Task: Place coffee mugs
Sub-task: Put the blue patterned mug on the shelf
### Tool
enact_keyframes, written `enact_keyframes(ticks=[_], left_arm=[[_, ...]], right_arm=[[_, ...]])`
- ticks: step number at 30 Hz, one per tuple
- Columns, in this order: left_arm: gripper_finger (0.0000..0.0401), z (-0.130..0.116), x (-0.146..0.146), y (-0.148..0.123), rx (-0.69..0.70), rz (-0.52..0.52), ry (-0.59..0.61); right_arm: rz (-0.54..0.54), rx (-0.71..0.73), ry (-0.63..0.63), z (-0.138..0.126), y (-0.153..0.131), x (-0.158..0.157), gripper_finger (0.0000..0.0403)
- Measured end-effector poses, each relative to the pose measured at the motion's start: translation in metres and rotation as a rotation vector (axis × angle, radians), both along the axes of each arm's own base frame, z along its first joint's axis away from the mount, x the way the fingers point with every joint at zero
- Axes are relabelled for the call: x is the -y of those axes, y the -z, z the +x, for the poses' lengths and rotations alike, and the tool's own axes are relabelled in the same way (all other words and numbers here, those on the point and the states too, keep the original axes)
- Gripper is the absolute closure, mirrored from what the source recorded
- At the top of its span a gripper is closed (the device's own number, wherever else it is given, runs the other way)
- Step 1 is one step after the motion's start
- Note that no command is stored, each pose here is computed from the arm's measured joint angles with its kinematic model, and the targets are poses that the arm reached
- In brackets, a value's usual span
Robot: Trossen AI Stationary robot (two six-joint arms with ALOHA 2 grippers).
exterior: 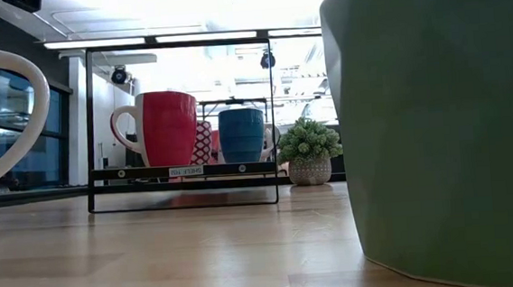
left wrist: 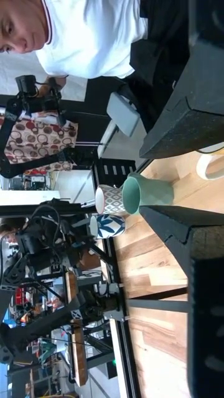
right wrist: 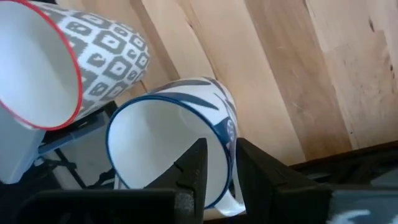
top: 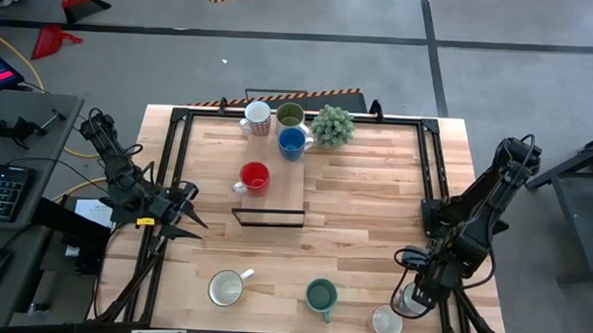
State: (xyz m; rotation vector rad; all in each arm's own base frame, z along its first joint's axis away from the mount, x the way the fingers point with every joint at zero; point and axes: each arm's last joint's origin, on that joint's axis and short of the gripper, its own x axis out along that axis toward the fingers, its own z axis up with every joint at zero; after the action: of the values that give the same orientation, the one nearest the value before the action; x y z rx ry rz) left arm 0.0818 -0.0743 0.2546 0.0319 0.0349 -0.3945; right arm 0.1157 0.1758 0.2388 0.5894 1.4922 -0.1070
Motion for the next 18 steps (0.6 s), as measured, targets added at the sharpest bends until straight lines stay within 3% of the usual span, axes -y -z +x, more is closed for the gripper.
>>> enact_keyframes(ticks=[8,18], left_arm=[[0.0282,0.000,0.000,0.000,0.000,0.000,0.000],[0.0282,0.000,0.000,0.000,0.000,0.000,0.000]], right_arm=[[-0.069,-0.034,-0.051,0.007,0.018,-0.011,0.0336],[-0.160,-0.009,-0.224,0.018,0.044,-0.025,0.0336]])
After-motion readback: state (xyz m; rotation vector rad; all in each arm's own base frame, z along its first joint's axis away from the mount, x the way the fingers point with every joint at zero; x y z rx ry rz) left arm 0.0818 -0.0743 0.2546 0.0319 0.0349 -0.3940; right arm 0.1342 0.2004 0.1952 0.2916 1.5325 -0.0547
